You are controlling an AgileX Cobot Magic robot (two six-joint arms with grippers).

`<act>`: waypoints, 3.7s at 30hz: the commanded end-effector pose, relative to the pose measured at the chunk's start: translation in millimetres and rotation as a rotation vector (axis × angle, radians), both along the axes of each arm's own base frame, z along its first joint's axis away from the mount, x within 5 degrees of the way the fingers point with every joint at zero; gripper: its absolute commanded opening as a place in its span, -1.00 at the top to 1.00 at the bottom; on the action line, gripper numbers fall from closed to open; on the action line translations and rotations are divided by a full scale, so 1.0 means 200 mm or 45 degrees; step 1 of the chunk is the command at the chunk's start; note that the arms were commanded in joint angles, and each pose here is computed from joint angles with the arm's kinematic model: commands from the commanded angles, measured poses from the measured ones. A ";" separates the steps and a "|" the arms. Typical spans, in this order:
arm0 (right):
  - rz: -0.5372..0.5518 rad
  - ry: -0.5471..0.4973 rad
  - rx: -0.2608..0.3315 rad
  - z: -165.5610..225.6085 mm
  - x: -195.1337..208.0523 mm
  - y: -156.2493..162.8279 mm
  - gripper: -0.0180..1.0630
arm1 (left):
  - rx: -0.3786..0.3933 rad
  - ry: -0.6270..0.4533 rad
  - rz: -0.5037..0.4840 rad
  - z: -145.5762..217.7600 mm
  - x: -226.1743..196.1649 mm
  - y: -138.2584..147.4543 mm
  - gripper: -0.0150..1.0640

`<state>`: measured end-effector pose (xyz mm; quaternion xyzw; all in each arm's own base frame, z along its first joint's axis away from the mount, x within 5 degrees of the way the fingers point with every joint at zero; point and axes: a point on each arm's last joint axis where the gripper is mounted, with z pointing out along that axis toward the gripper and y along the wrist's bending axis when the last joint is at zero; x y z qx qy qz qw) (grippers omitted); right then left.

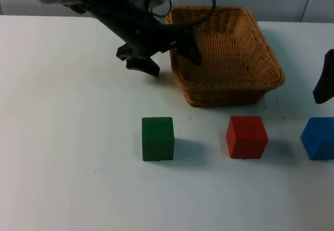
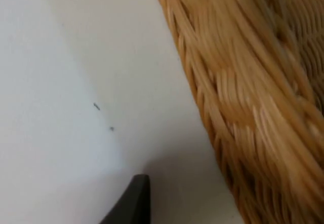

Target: Pick up the basket with the left hand and place the blue cube into the basket with the right hand.

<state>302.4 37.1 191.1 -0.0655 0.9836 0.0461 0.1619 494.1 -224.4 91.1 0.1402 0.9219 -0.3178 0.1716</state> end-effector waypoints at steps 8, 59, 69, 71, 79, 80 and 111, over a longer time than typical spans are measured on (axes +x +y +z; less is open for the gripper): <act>0.002 -0.031 0.002 0.01 0.01 0.01 -0.93 | -0.007 -0.025 -0.016 -0.02 -0.03 -0.10 -0.82; 0.000 -0.047 0.002 0.01 0.02 0.01 -0.93 | -0.181 -0.177 0.292 0.04 0.08 -0.11 0.98; 0.000 -0.049 0.002 0.01 0.02 0.01 -0.93 | -0.263 -0.126 0.462 0.11 0.10 -0.10 0.98; 0.000 -0.049 0.002 0.01 0.02 0.01 -0.93 | -0.300 -0.108 0.504 0.17 0.10 -0.09 0.98; 0.003 -0.050 -0.002 0.01 0.02 0.00 -0.93 | -0.330 -0.071 0.562 0.37 0.09 -0.07 0.98; 0.003 -0.050 -0.002 0.01 0.02 0.00 -0.93 | -0.330 -0.071 0.562 0.37 0.09 -0.07 0.98; -0.017 -0.027 0.030 0.01 0.01 0.01 -0.93 | -0.081 -0.077 0.799 0.56 -0.67 0.31 0.98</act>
